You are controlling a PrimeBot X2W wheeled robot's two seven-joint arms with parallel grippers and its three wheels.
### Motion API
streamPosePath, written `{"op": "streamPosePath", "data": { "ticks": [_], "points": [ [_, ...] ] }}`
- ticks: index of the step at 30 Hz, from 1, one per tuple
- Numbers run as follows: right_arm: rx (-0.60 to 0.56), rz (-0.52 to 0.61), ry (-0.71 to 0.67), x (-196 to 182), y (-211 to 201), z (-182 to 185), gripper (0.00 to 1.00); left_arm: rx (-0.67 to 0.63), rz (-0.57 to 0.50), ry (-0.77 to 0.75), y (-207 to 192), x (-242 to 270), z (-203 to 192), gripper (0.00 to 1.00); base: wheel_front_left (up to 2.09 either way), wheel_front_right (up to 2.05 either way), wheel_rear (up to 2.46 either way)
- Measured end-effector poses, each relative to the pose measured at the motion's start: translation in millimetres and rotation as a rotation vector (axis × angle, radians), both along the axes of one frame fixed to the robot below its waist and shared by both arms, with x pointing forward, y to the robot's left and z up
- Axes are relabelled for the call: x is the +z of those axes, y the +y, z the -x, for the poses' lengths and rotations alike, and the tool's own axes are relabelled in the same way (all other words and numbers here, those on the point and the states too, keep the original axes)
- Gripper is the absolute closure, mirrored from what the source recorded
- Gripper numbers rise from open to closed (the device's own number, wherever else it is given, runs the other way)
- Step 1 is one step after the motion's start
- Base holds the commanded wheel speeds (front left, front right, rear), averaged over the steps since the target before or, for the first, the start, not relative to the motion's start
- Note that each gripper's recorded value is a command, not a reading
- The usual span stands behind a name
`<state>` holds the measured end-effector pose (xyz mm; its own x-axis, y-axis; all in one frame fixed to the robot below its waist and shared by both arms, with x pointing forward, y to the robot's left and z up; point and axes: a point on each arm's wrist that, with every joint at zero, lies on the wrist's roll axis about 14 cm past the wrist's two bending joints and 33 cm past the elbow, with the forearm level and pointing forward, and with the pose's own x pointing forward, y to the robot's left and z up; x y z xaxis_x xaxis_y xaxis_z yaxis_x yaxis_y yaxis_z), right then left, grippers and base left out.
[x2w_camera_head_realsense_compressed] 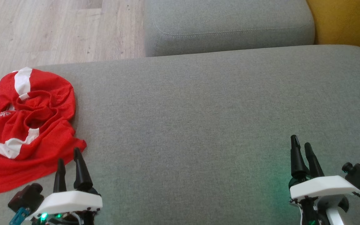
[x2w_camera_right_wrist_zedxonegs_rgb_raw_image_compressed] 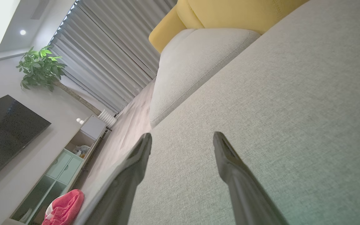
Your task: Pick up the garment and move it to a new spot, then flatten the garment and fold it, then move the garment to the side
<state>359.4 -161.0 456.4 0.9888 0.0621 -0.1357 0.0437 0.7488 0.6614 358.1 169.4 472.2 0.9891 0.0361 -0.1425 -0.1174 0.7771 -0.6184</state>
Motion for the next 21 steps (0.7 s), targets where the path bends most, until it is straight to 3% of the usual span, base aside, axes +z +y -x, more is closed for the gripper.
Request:
{"op": "streamPosePath", "data": {
  "ticks": [21],
  "points": [
    [0.079, 0.283, -0.094, 15, 13, -5, 0.0, -0.043, -0.296, -0.074, -12, 15, 0, 0.0, 0.0, 0.0, 0.0]
  ]
}}
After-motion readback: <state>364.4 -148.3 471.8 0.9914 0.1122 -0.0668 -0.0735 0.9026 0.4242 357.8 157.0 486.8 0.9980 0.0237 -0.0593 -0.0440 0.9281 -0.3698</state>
